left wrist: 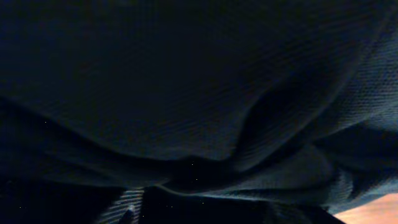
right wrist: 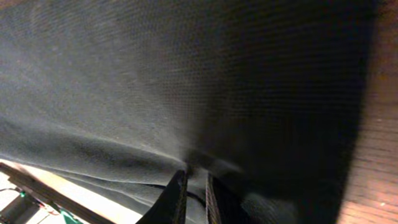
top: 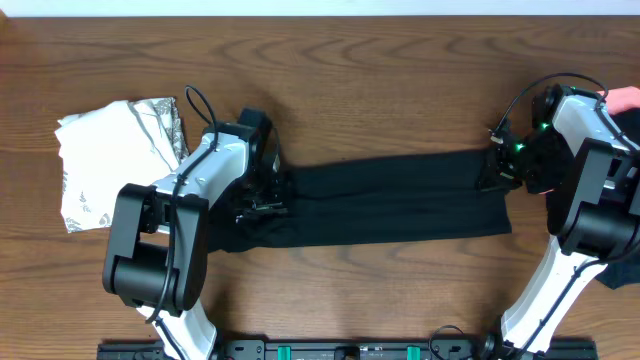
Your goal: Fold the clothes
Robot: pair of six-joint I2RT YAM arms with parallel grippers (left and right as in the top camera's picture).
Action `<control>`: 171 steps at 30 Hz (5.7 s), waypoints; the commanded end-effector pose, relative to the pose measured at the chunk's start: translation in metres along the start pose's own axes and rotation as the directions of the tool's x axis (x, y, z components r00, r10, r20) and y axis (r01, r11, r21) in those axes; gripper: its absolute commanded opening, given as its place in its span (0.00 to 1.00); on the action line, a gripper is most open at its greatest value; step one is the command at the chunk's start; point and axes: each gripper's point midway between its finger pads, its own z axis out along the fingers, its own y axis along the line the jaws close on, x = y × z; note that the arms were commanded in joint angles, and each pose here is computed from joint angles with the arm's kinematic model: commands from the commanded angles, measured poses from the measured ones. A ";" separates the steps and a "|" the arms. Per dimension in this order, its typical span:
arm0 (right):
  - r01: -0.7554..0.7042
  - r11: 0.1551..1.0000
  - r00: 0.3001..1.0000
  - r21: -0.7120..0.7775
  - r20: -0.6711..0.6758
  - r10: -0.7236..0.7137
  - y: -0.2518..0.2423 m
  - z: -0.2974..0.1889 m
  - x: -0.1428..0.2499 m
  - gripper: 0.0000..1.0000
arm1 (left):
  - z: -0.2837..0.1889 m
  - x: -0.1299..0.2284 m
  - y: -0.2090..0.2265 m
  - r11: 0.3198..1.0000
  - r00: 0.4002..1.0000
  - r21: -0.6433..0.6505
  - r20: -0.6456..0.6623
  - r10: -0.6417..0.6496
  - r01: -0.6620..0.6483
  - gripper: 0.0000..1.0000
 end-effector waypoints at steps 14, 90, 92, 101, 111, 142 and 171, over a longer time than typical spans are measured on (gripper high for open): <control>-0.014 0.998 1.000 0.069 0.017 0.013 -0.012 -0.007 0.001 0.12 | 0.015 0.005 0.027 0.994 0.999 -0.107 -0.026 -0.023 0.020 0.76; -0.187 0.967 0.982 0.174 0.033 0.184 -0.052 -0.018 0.009 0.11 | -0.065 -0.055 0.089 0.989 0.962 0.050 0.245 0.123 -0.139 0.98; -0.187 0.967 0.982 0.174 0.033 0.184 -0.052 -0.018 0.010 0.11 | -0.060 -0.055 0.090 0.989 0.965 0.052 0.234 0.120 -0.136 0.98; -0.187 0.968 0.982 0.171 0.033 0.184 -0.052 -0.018 0.009 0.11 | -0.028 -0.055 0.102 0.993 0.984 0.040 0.144 0.106 -0.113 0.98; -0.187 0.967 0.982 0.171 0.032 0.184 -0.052 -0.018 0.009 0.11 | -0.020 -0.042 0.075 0.973 0.995 0.217 0.076 0.059 -0.074 0.61; -0.187 0.967 0.982 0.170 0.029 0.185 -0.052 -0.016 0.011 0.11 | -0.046 -0.037 0.038 0.887 0.995 0.458 0.095 0.018 -0.060 0.06; -0.187 0.968 0.982 0.171 0.033 0.184 -0.052 -0.016 0.009 0.12 | -0.077 -0.035 0.030 0.747 0.976 0.641 0.212 0.050 -0.178 0.75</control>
